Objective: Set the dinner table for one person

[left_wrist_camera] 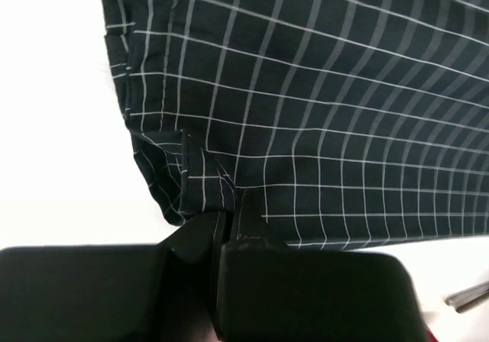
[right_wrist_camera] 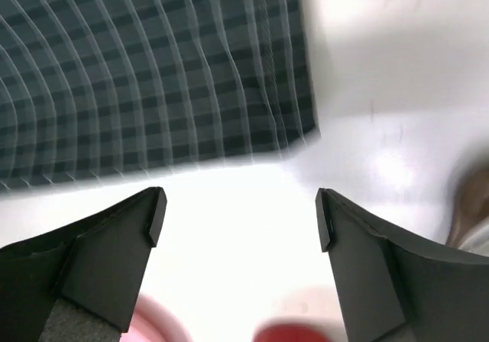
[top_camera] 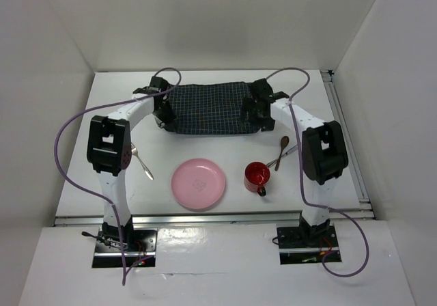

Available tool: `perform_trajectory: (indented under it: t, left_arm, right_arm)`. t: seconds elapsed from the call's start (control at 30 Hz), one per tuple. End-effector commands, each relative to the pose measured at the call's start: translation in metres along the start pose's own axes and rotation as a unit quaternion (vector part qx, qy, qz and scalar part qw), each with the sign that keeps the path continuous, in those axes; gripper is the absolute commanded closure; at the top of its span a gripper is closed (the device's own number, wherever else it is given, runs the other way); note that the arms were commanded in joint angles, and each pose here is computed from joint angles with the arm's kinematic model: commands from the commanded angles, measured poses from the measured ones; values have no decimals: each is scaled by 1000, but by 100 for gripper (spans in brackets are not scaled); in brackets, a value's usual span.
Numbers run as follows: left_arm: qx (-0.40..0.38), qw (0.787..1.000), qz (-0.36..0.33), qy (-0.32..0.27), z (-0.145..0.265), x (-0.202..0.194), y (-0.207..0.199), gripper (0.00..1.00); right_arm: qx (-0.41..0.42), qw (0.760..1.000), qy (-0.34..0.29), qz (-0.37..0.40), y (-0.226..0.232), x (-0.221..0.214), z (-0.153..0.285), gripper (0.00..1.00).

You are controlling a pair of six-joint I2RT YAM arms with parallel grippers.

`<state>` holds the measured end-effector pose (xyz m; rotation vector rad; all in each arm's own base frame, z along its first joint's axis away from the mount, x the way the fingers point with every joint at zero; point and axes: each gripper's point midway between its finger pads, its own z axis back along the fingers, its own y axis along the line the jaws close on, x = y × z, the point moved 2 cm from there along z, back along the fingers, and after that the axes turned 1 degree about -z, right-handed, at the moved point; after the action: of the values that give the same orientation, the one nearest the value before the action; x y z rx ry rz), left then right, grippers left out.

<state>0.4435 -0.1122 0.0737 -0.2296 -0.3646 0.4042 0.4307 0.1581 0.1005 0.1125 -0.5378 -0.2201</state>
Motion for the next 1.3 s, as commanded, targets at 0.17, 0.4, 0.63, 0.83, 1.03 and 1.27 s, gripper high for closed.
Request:
perform_trajectory:
  t: [0.17, 0.4, 0.63, 0.83, 1.03, 1.27]
  left_arm:
    - [6, 1000, 25, 7, 1, -6, 15, 100]
    - [9, 1000, 25, 4, 1, -5, 17, 100]
    - [38, 999, 36, 10, 1, -11, 37, 100]
    - [34, 999, 37, 5, 3, -10, 47, 100]
    - [35, 999, 42, 4, 3, -8, 50, 100]
    - [37, 998, 42, 7, 2, -11, 52, 100]
  right_arm:
    - [132, 972, 26, -192, -42, -34, 15, 41]
    - [179, 956, 43, -229, -37, -35, -2, 44]
    - [186, 953, 62, -233, -26, -39, -24, 47]
    - [139, 959, 79, -233, -25, -47, -43, 58]
    - [131, 960, 89, -232, -17, -56, -53, 57]
    - [129, 964, 107, -205, 6, -71, -58, 68]
